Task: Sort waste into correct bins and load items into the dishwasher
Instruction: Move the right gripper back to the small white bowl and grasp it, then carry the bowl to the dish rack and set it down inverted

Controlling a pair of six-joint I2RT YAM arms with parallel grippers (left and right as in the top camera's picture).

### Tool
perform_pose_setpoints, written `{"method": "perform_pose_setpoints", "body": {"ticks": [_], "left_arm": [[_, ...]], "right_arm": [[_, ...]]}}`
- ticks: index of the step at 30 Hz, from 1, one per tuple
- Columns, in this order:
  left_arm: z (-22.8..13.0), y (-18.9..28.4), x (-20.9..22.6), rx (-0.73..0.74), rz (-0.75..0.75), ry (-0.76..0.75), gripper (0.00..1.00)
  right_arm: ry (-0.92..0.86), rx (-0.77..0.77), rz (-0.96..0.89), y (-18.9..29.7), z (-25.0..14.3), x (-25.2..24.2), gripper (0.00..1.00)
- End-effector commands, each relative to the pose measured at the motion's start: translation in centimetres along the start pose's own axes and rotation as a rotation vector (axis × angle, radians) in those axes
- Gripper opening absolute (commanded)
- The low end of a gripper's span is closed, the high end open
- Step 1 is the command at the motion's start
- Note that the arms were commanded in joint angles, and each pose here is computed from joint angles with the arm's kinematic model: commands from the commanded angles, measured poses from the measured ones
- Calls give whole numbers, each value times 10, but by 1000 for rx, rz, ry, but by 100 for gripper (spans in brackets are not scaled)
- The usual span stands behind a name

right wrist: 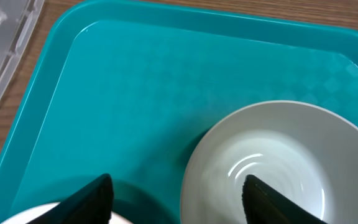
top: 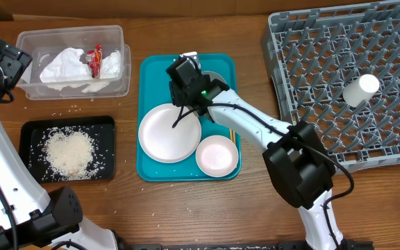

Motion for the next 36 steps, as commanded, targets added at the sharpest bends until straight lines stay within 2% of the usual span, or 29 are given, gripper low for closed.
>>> {"method": "perform_pose_setpoints", "body": {"ticks": [1,4,8,19,23,27,30,36], "left_arm": [[0,-5,-1,12,11,10,100],[0,-5,-1,12,11,10,100],[0,-5,-1,12,11,10,100],[0,-5,-1,12,11,10,100],[0,-5,-1,12,11,10,100],[0,-5,-1,12,11,10,100],[0,-5,-1,12,11,10,100],[0,-5,-1,12,11,10,100]], "right_arm": [[5,-1,-44,-13,-7,0,65],[10,6,-49,-19,-11,0,63],[3,1,-48,-19,-10,0,51],[15,36,-61,-31,-21,0,40],[13,29,-58,-29,-18,0,24],[12,29,-54,-24,-11,2,16],[12,28,-54,-18,-4,3,4],[-22,0,-46,21,29,3,4]]}}
Point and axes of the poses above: each gripper's point midway between its finger pads, its own y axis back along the fingers, its own x axis along the line the jaws close on, z = x × y, the point moved 8 cm from there along y, back along the fingers, and after that the axes turned 4 degrees about y, right-handed, at the moved point
